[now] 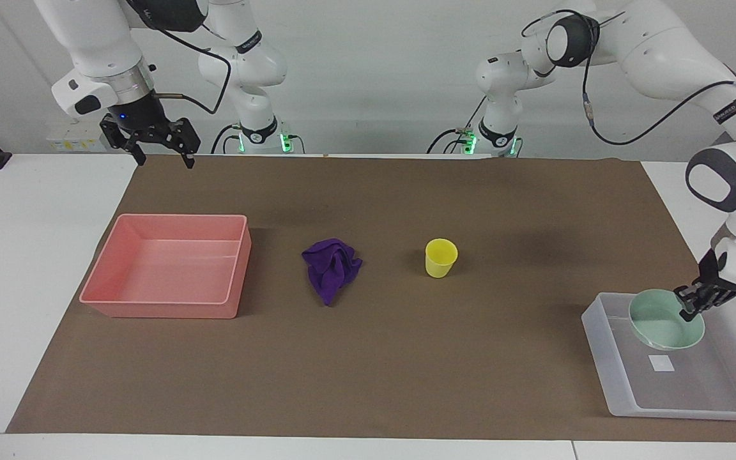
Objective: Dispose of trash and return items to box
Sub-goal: 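Lift the green bowl with the left gripper into the white bin, then grasp the purple cloth with the right gripper while the left gripper releases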
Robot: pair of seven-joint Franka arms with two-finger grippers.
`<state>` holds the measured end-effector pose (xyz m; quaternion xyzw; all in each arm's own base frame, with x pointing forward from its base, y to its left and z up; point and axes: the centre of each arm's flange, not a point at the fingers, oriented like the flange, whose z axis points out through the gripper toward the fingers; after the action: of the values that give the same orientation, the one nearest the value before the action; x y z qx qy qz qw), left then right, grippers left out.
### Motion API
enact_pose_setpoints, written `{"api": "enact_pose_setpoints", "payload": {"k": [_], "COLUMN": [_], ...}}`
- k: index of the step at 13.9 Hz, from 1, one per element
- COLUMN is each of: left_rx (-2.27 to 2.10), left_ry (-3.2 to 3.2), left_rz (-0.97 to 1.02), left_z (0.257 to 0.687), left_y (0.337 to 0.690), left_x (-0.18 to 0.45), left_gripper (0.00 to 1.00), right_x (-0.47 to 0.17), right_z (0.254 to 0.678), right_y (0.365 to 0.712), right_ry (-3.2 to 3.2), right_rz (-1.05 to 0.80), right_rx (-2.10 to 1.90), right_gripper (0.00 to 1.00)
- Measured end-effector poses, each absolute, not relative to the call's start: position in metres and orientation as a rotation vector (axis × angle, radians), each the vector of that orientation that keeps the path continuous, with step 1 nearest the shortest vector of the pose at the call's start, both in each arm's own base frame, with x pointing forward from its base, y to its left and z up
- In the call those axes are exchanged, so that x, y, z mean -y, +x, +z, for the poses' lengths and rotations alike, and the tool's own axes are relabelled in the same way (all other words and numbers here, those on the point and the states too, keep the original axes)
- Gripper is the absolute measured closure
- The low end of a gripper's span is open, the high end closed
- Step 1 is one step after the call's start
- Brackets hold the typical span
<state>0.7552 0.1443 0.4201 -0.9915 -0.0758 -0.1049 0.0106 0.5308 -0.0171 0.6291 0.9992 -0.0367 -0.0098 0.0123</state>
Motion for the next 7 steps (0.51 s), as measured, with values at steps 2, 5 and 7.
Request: {"api": "enact_pose_setpoints", "payload": {"k": [2,5,7], "left_rx": [0.246,0.265,0.285], "left_ry": [-3.091,-3.084,-3.085], "left_rz": [-0.349,-0.374,-0.357], "left_z": [0.4,0.389,0.374], "left_y": [0.767,0.771,0.771], "left_x": [-0.151,-0.162,-0.172], "left_gripper": [0.96,0.96,0.96], "right_x": [0.015,0.006,-0.017], "right_z": [0.628,0.621,0.606], "right_y": [0.531,0.538,0.545], "right_ry": [3.116,3.121,3.126], "right_rz": [-0.031,0.031,0.087], "right_rx": [0.109,0.083,0.056], "right_gripper": [0.0,0.0,0.0]}}
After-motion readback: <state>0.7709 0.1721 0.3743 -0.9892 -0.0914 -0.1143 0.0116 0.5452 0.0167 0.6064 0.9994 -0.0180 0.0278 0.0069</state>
